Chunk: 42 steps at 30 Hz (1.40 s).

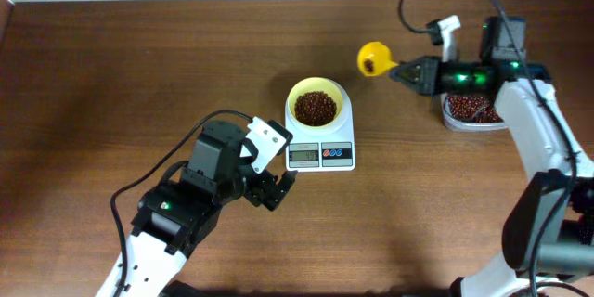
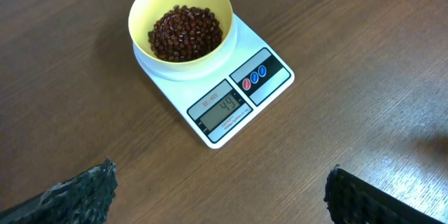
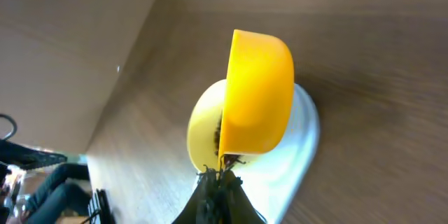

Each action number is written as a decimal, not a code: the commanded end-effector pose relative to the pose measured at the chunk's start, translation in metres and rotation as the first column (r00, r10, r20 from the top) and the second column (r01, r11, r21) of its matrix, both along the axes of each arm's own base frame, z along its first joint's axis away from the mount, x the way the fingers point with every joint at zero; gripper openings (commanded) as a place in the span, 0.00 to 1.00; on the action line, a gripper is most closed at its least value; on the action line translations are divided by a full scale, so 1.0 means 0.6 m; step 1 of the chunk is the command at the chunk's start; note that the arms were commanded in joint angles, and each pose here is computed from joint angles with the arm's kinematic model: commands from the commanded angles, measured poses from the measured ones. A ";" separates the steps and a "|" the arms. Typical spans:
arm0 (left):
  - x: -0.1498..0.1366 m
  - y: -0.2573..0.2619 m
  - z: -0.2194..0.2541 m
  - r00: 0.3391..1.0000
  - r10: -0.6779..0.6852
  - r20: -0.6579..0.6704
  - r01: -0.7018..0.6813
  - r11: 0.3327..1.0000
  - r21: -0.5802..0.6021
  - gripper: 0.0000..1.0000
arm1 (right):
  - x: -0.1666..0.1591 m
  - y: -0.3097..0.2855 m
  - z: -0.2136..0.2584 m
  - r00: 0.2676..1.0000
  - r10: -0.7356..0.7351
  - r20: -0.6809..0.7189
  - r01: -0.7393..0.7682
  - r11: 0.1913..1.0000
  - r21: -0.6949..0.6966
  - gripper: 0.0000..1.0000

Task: Scoop item into bowl and weigh 50g on scale
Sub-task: 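Carry the scoop left over the yellow bowl with the right gripper, then tilt the scoop to add a few beans into the bowl with the right gripper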

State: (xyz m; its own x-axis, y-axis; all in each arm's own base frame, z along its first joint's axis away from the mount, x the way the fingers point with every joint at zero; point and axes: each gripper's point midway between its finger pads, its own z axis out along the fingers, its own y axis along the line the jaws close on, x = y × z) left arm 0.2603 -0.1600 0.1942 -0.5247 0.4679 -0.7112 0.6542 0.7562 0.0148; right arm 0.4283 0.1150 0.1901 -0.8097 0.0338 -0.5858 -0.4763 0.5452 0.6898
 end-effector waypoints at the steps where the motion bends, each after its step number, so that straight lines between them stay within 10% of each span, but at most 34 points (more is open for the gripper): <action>1: -0.005 -0.004 -0.006 1.000 -0.026 -0.004 0.026 1.000 0.003 0.99 | -0.009 0.053 0.005 0.996 0.084 0.041 -0.084 0.996 0.002 0.04; 15: -0.005 -0.005 -0.005 1.000 -0.026 -0.004 0.026 1.000 0.003 0.99 | -0.032 0.161 -0.022 0.841 0.402 0.363 -0.296 0.902 -0.314 0.04; 42: -0.005 -0.004 -0.006 1.000 -0.026 -0.005 0.026 1.000 0.004 0.99 | -0.012 0.161 -0.007 0.567 0.569 0.596 -0.294 0.815 -0.499 0.04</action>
